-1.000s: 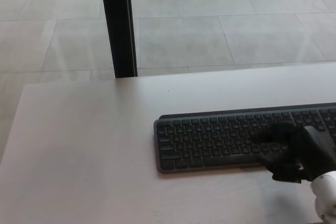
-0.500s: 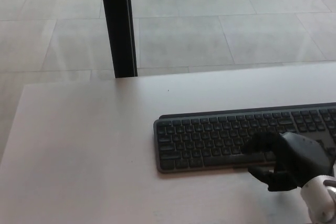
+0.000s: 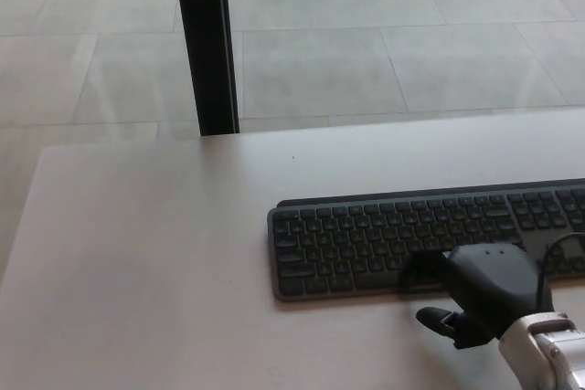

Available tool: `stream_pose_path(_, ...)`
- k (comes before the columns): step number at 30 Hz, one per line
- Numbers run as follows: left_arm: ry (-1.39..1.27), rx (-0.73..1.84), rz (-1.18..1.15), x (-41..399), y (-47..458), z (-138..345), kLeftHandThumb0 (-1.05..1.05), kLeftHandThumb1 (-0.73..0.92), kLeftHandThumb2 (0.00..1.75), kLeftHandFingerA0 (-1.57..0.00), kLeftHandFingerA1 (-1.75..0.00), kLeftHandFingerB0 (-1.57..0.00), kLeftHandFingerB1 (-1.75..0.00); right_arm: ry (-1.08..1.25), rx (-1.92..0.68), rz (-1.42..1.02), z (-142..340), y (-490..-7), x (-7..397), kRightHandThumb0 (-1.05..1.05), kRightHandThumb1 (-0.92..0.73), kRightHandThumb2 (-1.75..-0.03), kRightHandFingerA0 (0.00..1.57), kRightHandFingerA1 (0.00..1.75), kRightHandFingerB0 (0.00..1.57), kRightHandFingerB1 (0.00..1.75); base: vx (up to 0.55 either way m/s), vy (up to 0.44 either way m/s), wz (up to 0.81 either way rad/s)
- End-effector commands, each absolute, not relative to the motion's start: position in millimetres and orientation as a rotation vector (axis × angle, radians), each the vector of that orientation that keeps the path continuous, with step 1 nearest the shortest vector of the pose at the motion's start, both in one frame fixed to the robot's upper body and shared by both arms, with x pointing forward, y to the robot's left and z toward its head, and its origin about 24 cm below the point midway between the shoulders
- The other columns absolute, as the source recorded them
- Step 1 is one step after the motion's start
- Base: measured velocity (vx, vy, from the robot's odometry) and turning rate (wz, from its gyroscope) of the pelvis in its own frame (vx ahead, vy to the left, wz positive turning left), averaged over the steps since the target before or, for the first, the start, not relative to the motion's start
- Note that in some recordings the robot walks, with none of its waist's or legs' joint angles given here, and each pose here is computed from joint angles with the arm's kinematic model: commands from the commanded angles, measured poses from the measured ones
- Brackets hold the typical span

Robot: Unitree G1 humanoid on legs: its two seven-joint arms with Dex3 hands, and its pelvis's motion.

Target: The robot uses its right fingers to click on the space key of the black keyboard placed on the center of the white desk.

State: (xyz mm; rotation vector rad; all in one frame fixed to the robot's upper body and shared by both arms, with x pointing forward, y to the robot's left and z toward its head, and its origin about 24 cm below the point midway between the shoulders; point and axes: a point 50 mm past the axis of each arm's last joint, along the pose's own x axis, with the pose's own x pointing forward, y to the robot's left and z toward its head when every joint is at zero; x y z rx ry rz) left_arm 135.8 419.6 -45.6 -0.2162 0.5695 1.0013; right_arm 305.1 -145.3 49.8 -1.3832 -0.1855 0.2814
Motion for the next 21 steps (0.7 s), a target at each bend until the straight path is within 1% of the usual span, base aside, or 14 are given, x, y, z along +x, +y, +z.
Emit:
stream_pose_path(1,0.53,-0.21,1.022,134,425,-40,-0.56,0.72,0.62,-0.71,-0.69,-0.53,-0.52,-0.309,-1.72,0.26,62,-145,314,-0.37,-0.55,-0.69,0.96,1.71,0.59,0.49,0.0,0.0,0.0)
stream_pose_path(3,0.527,-0.216,1.02,135,424,-41,-0.56,0.72,0.62,-0.71,-0.69,-0.53,-0.52,-0.309,-1.722,0.259,63,-145,314,-0.37,-0.55,-0.69,0.96,1.71,0.59,0.49,0.0,0.0,0.0)
stream_pose_path(4,0.536,-0.21,1.023,134,424,-41,-0.56,0.72,0.61,-0.74,-0.66,-0.54,-0.51,-0.311,-1.72,0.257,61,-145,313,-0.33,-0.52,-0.73,0.96,1.73,0.59,0.48,0.0,0.0,0.0)
stream_pose_path(6,0.536,-0.217,1.023,134,425,-41,-0.56,0.73,0.62,-0.71,-0.62,-0.5,-0.48,-0.296,-1.706,0.265,60,-144,313,-0.33,-0.51,-0.71,0.95,1.73,0.57,0.48,0.0,0.0,0.0)
stream_pose_path(7,0.538,-0.22,1.026,134,425,-41,-0.56,0.72,0.62,-0.73,-0.63,-0.53,-0.49,-0.296,-1.711,0.266,60,-145,312,-0.28,-0.44,-0.77,1.13,1.63,0.52,0.52,0.0,0.0,0.0)
stream_pose_path(8,0.535,-0.225,1.029,135,425,-41,-0.56,0.71,0.61,-0.75,-0.65,-0.56,-0.51,-0.287,-1.704,0.265,60,-144,313,-0.28,-0.43,-0.77,1.13,1.62,0.51,0.52,0.0,0.0,0.0)
stream_pose_path(9,0.534,-0.218,1.029,135,425,-40,-0.56,0.71,0.61,-0.76,-0.67,-0.62,-0.55,-0.263,-1.694,0.283,59,-144,311,-0.4,-0.4,-0.92,1.21,1.33,0.48,0.62,0.0,0.0,0.0)
stream_pose_path(10,0.537,-0.212,1.021,136,425,-40,-0.56,0.72,0.61,-0.73,-0.66,-0.59,-0.53,-0.257,-1.69,0.293,58,-144,311,-0.38,-0.4,-0.91,1.18,1.31,0.48,0.62,0.0,0.0,0.0)
stream_pose_path(11,0.532,-0.222,1.023,136,425,-40,-0.55,0.72,0.61,-0.72,-0.67,-0.56,-0.52,-0.261,-1.696,0.296,58,-144,310,-0.36,-0.53,-0.65,0.9,1.66,0.56,0.47,0.0,0.0,0.0)
stream_pose_path(14,0.535,-0.207,1.02,135,425,-40,-0.56,0.73,0.62,-0.73,-0.65,-0.56,-0.5,-0.272,-1.702,0.304,57,-144,309,-0.36,-0.52,-0.67,0.92,1.64,0.56,0.49,0.0,0.0,0.0)
stream_pose_path(16,0.541,-0.205,1.021,135,425,-40,-0.57,0.72,0.61,-0.75,-0.68,-0.58,-0.52,-0.26,-1.695,0.323,54,-145,306,-0.43,-0.53,-0.68,0.92,1.63,0.54,0.51,0.0,0.0,0.0)
stream_pose_path(17,0.534,-0.214,1.021,136,425,-40,-0.57,0.71,0.61,-0.77,-0.69,-0.57,-0.53,-0.266,-1.699,0.326,53,-146,306,-0.38,-0.52,-0.68,0.92,1.64,0.56,0.51,0.0,0.0,0.0)
stream_pose_path(21,0.533,-0.201,1.013,136,425,-40,-0.57,0.73,0.62,-0.74,-0.67,-0.55,-0.52,-0.26,-1.703,0.333,52,-146,304,-0.41,-0.54,-0.68,0.89,1.63,0.56,0.51,0.0,0.0,0.0)
